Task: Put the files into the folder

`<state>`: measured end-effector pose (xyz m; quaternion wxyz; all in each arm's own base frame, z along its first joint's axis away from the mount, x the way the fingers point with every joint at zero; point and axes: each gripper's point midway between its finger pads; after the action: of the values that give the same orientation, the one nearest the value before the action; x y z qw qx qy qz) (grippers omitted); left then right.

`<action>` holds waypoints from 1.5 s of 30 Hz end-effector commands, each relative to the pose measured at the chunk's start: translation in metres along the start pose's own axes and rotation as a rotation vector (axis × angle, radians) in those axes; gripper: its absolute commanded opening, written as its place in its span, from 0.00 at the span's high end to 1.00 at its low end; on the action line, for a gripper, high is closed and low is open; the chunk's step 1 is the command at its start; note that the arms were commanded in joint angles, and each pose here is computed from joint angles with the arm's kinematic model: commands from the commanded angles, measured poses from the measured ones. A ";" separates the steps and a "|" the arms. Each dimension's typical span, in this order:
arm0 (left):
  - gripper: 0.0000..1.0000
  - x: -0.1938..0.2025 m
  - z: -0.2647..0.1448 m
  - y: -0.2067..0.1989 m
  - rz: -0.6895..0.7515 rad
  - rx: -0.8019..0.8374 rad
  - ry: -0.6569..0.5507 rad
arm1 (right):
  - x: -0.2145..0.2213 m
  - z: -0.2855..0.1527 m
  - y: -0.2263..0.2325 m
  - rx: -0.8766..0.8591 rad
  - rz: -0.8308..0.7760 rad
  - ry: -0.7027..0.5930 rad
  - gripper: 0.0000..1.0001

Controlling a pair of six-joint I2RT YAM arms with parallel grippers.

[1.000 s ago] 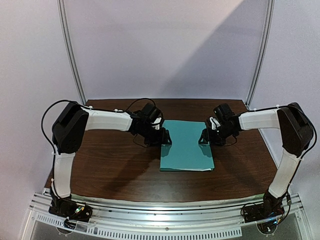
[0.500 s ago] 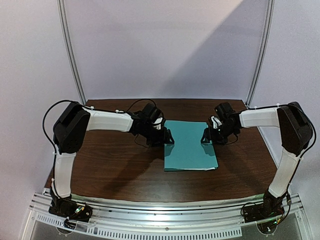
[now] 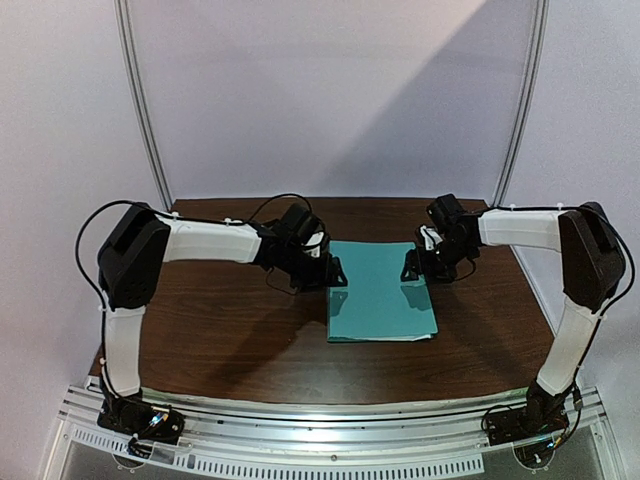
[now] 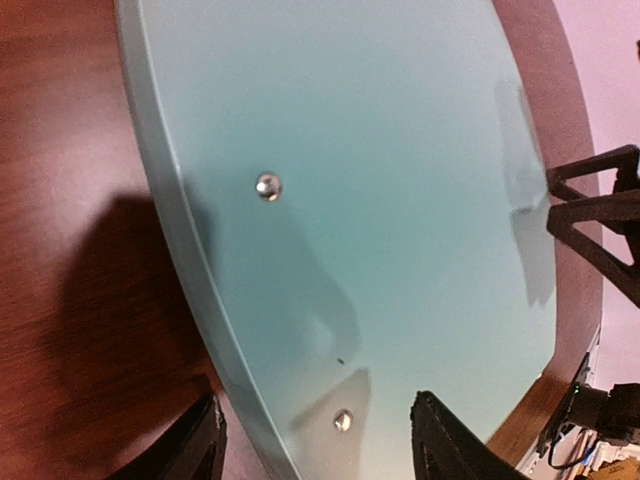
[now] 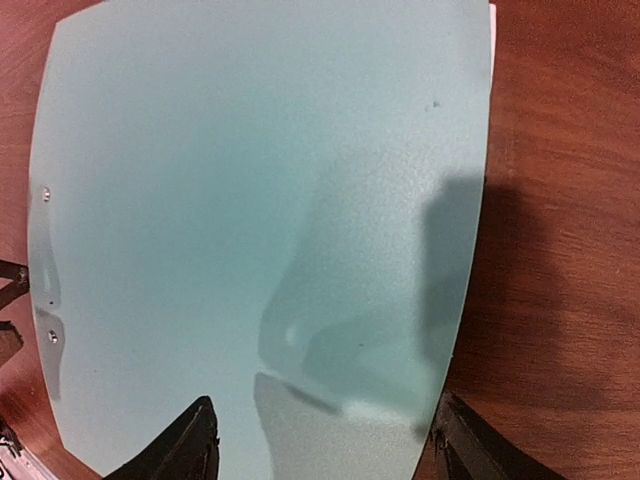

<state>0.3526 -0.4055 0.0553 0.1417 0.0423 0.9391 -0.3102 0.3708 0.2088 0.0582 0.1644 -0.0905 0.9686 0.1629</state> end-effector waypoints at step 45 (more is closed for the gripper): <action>0.00 -0.003 -0.379 0.098 0.176 -0.494 -0.968 | 0.002 -0.170 -0.006 0.021 -0.053 -0.700 0.01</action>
<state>0.2898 -0.1355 0.2925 0.5670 -0.0391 0.8155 -0.1090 0.3184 0.1590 0.1939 0.4390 -0.0930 0.8747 0.1830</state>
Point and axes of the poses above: each gripper's point midway between its finger pads, its own z axis out along the fingers, its own y axis along the line the jaws close on, x = y × z, and after that the axes turned 6 degrees about -z, right-handed
